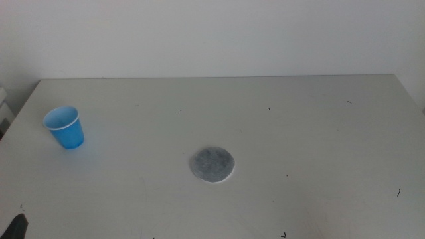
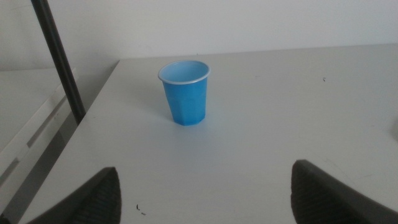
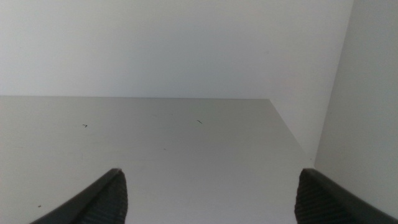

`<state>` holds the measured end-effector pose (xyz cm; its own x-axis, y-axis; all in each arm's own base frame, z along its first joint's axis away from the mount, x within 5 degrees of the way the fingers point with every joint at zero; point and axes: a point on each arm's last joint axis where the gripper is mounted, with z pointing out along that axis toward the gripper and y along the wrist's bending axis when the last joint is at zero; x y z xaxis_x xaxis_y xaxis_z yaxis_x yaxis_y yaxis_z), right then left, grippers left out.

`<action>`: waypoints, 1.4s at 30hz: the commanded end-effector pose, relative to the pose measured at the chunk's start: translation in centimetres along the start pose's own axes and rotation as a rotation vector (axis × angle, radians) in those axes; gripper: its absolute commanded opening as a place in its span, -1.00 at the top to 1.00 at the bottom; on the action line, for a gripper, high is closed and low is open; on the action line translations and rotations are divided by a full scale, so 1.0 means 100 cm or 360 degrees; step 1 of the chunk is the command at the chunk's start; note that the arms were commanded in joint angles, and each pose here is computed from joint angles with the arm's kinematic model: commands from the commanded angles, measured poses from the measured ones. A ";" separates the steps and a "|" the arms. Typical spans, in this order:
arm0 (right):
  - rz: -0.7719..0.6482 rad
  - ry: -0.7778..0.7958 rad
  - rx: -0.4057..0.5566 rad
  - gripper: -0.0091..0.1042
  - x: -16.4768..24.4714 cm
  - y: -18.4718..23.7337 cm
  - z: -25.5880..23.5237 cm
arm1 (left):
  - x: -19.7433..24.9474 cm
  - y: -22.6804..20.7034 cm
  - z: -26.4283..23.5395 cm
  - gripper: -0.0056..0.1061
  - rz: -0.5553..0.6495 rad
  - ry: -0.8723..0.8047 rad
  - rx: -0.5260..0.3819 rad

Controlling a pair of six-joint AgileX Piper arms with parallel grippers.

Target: Place an empty cup on a cup mat.

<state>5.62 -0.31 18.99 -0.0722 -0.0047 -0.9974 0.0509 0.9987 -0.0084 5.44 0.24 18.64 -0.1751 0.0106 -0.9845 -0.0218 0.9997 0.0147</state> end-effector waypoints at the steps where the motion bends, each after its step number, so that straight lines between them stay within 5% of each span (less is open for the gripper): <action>1: -0.0028 -0.0172 -0.0003 -0.82 -0.012 0.000 -0.003 | -0.024 -0.001 -0.007 -0.99 -0.0029 -0.0217 0.0023; 20: -0.0028 -0.0172 -0.0003 -0.82 -0.012 0.000 -0.003 | -0.201 0.002 0.022 -0.99 -0.0131 -0.0077 -0.0007; 26: -0.0028 -0.0172 -0.0003 -0.82 -0.012 0.000 -0.003 | -0.258 0.003 0.052 -0.99 -0.0165 0.0168 -0.0053; 42: -0.0028 -0.0172 -0.0003 -0.82 -0.012 0.000 -0.003 | -0.314 0.005 0.164 -0.99 -0.0142 0.0723 -0.0167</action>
<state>5.62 -0.31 18.99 -0.0722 -0.0047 -0.9974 0.0509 0.9987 -0.0084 26.90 0.80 44.95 -0.6449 -0.1117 -0.7561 -0.1481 0.9888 -0.0198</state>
